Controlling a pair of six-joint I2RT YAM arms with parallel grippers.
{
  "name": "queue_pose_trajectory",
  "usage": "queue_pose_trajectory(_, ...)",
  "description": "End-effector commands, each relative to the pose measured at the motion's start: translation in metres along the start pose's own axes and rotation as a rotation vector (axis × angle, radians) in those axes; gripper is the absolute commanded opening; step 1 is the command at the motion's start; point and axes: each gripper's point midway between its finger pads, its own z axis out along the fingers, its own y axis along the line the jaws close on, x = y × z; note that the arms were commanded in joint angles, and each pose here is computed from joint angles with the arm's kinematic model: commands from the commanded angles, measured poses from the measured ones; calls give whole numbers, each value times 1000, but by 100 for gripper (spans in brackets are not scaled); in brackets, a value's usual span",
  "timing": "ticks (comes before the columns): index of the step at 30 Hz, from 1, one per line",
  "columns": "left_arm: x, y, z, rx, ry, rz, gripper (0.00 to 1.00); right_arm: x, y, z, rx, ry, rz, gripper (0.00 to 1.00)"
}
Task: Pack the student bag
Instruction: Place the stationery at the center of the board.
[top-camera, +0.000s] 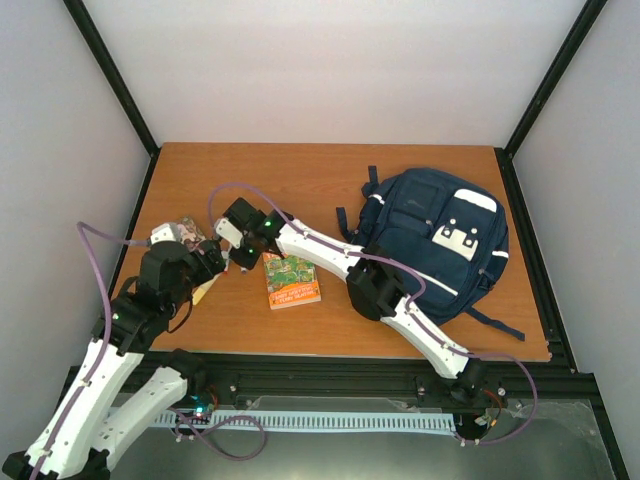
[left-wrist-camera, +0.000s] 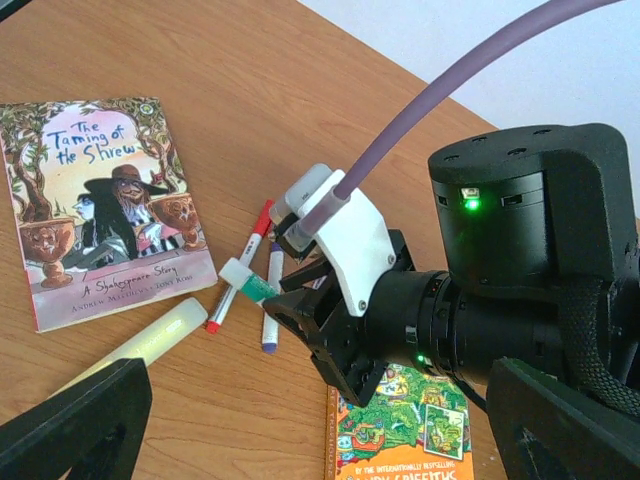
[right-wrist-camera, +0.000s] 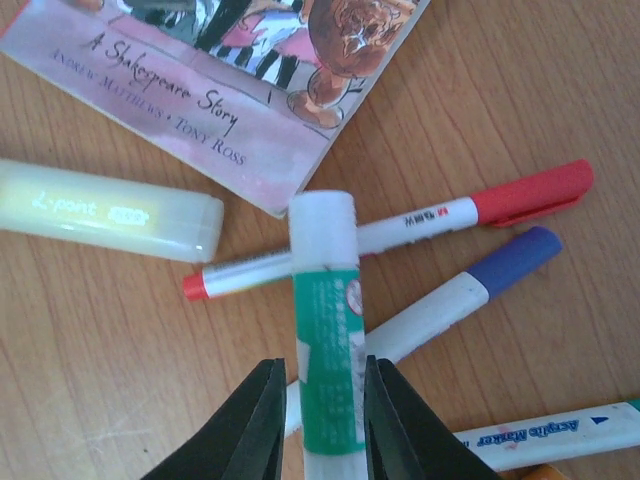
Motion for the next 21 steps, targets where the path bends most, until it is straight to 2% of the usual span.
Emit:
queue_pose_trajectory(1, -2, -1, -4, 17, -10, -30, 94, -11, 8, 8, -33, -39, 106, 21)
queue_pose_trajectory(4, -2, -2, -5, 23, -9, -33, 94, -8, 16, 13, -78, -35, 138, 21)
queue_pose_trajectory(12, 6, 1, 0, 19, 13, -37, 94, -17, 11, -1, -43, -53, 106, 22)
queue_pose_trajectory(17, 6, 0, 0, 23, 15, -33, 94, -22, 14, -8, -56, -65, 102, 26)
queue_pose_trajectory(21, 6, -2, 0, 29, 17, -33, 94, -27, 13, -17, -48, -75, 87, 33)
